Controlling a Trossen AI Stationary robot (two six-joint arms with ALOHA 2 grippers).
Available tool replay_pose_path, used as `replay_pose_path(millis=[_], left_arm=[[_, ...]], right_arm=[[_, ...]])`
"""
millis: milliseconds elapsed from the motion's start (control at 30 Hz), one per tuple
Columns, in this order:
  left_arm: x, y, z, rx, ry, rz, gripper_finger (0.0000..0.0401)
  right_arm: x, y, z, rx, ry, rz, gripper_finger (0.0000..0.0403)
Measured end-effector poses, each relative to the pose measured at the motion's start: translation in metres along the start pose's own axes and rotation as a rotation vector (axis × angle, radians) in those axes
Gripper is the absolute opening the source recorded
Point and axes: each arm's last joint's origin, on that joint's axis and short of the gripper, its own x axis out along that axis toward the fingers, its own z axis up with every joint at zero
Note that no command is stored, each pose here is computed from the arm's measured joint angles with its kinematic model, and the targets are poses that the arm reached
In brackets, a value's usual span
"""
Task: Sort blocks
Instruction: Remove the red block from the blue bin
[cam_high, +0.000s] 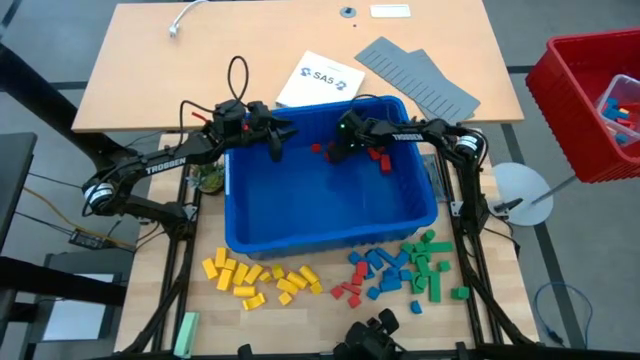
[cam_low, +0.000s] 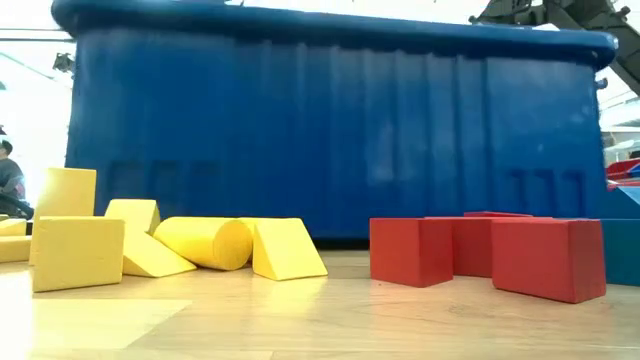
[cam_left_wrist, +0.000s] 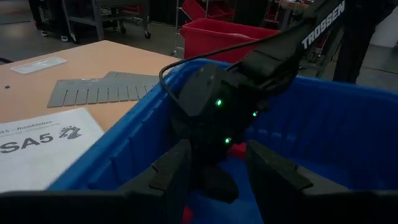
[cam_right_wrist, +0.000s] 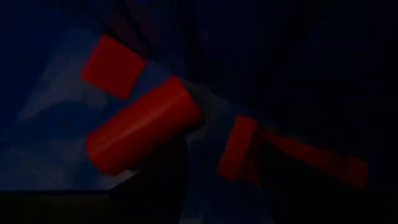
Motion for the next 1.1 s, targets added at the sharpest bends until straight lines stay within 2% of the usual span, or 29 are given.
replay_pose_path(millis=[300, 600, 767, 1100], left_arm=[[0.000, 0.000, 0.002, 0.007, -0.024, 0.006, 0.0163], [0.000, 0.000, 0.002, 0.007, -0.024, 0.006, 0.0163], [0.000, 0.000, 0.002, 0.007, -0.024, 0.006, 0.0163], [0.000, 0.000, 0.002, 0.007, -0.025, 0.006, 0.0163]], right_arm=[[0.010, -0.002, -0.002, 0.003, -0.025, -0.085, 0.0138], [0.007, 0.002, -0.004, -0.075, -0.005, -0.085, 0.0025], [-0.007, 0.009, -0.003, -0.135, -0.006, -0.050, 0.0015], [-0.059, 0.031, 0.009, -0.187, -0.078, 0.171, 0.0013]])
